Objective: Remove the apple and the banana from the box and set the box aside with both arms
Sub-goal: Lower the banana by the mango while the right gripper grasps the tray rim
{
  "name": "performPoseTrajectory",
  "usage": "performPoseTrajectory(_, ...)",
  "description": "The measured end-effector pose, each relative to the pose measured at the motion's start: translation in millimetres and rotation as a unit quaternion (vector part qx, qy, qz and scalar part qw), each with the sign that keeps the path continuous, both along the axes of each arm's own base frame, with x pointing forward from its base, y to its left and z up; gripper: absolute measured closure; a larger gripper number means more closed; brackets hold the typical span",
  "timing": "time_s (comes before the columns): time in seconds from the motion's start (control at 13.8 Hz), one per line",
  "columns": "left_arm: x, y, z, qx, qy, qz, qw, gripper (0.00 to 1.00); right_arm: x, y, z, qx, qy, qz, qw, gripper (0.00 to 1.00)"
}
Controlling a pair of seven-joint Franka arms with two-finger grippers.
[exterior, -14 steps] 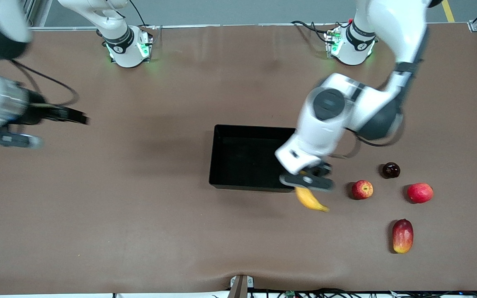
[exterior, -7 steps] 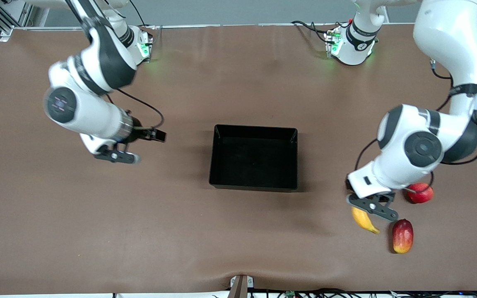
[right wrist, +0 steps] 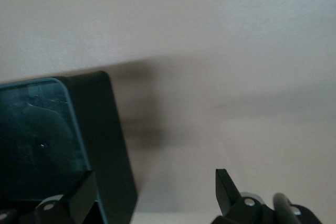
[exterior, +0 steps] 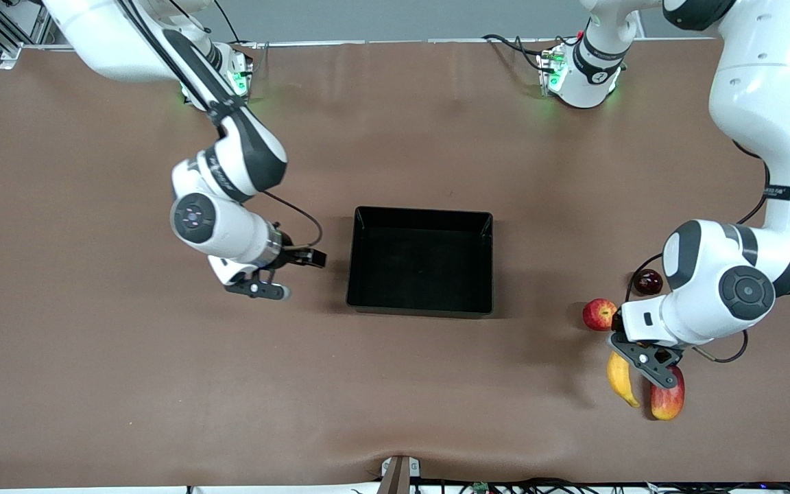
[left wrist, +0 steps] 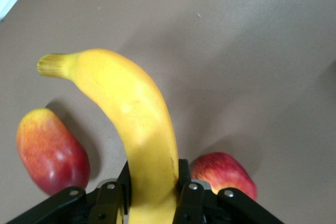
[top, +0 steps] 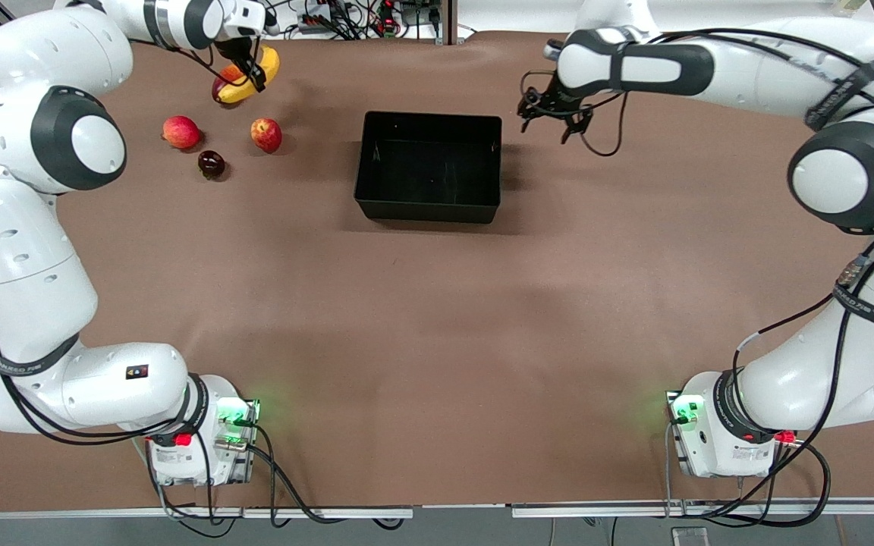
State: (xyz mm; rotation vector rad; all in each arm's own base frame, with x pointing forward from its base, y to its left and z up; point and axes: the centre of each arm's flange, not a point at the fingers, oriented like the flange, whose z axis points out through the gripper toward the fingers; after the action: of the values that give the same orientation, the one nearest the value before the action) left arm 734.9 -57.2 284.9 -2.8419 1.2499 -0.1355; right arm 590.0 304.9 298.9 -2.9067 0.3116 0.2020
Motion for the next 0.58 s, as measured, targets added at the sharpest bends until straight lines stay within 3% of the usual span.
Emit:
performPoseTrajectory(0.36, 6, 19, -40, -0.010, -0.016, -0.011, 1.000, 0.64, -15, 58, -33, -0.011, -0.001, 0.012, 1.000, 0.00)
performPoseTrajectory(0.43, 6, 21, -46, -0.012, -0.015, -0.010, 1.000, 0.64, -17, 66, -39, -0.013, -0.001, 0.015, 1.000, 0.04)
performPoseTrajectory(0.58, 5, 22, -60, -0.015, -0.016, -0.006, 1.000, 0.64, -23, 81, -44, -0.027, -0.012, 0.037, 0.999, 0.28)
